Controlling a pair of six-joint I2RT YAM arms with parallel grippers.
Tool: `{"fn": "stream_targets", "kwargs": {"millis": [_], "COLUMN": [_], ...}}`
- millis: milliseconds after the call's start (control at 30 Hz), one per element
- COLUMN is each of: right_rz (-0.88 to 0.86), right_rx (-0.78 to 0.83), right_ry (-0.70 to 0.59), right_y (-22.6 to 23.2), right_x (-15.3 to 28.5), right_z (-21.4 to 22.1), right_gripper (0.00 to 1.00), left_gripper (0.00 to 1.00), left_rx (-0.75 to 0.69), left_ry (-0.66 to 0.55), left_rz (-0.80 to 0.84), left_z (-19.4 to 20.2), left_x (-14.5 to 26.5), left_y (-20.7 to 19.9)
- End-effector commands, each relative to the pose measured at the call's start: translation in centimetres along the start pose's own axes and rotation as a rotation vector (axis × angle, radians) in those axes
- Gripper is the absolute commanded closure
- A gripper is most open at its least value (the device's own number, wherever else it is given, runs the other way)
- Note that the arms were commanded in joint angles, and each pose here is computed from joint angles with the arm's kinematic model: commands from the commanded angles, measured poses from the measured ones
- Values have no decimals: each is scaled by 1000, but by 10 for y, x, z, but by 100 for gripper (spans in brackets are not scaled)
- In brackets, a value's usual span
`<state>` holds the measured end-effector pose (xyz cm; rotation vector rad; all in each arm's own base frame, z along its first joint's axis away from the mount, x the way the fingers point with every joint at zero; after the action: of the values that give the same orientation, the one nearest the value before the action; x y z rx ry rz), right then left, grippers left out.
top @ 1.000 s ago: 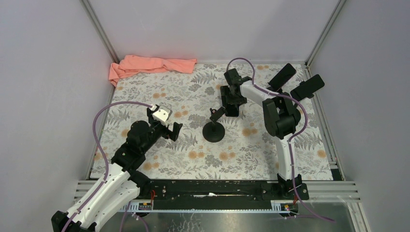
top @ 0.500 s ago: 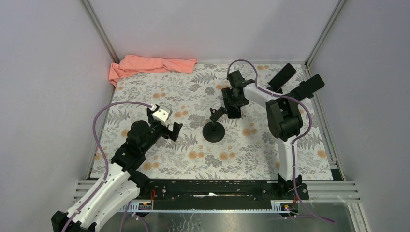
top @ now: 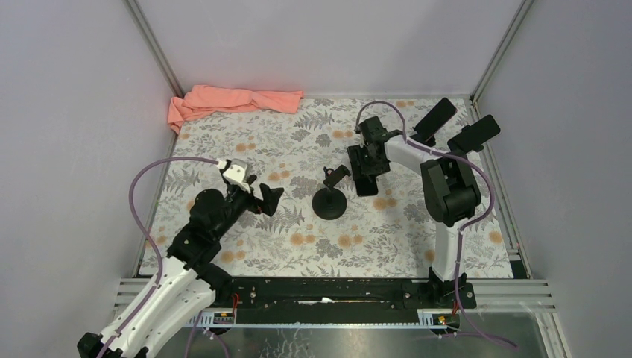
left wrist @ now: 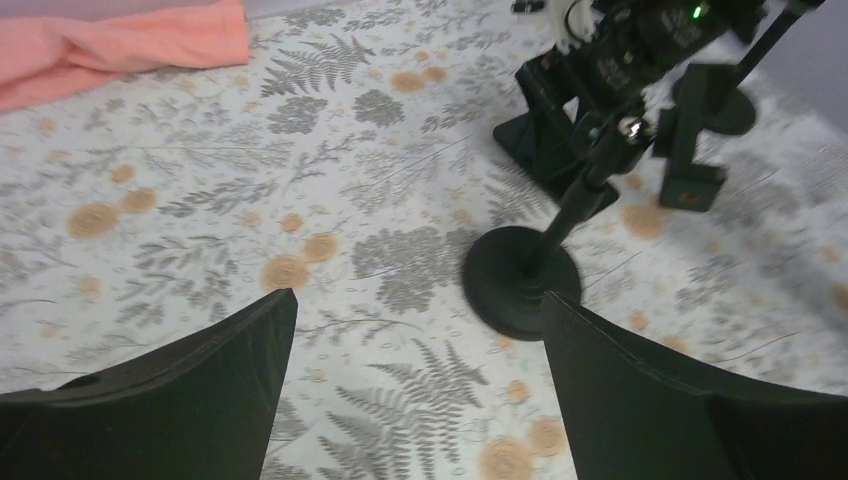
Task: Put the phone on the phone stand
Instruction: Pick up the phone at the center of the board.
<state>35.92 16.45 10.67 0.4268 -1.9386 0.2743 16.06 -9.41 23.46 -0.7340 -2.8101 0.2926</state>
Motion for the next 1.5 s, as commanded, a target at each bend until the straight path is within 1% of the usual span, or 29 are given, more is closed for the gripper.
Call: {"fn": "stream_targets", "kwargs": {"millis": [0, 133, 233, 400, 500, 700, 933, 1067, 1267, 1467], "right_rz": [-60, -99, -134, -191, -229, -317, -433, -462, -511, -555], "right_rx": [1, -11, -29, -62, -78, -108, -150, -160, -172, -189], "right_ry": [-92, -98, -116, -162, -188, -222, -226, -235, -225, -220], "right_y": [-1, -1, -1, -5, -5, -3, 2, 4, 8, 12], "right_x": [35, 42, 49, 68, 77, 86, 90, 93, 93, 93], "right_z": [-1, 14, 23, 31, 35, 45, 53, 57, 62, 67], "right_gripper": [48, 48, 49, 49, 49, 50, 50, 50, 51, 51], "left_gripper": [1, 2, 6, 10, 11, 11, 11, 12, 13, 16], "left_rx": [291, 530, 682, 875, 959, 1042, 1003, 1008, 1056, 1147], "left_ry": [-88, -62, -34, 19, 29, 36, 61, 58, 4, -41], "left_rz": [83, 179, 235, 308, 330, 350, 343, 330, 271, 176], "left_z": [-14, -1, 10, 37, 55, 83, 104, 113, 124, 139], "left_x": [5, 7, 6, 0, -2, -5, -23, -39, -66, -80], "left_y": [-19, -31, -37, -45, -54, -78, -112, -129, -151, -151]}}
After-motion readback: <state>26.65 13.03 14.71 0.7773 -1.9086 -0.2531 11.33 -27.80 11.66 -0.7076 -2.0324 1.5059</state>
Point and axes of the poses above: each gripper's point midway between its finger pads, its own x axis back along the fingers, its own y axis along the line the jaws close on, z = x × y, the point moved 10 cm from there along x, back along the fingers, and after that the axes turned 11 degrees about x, right-handed, at the moved point
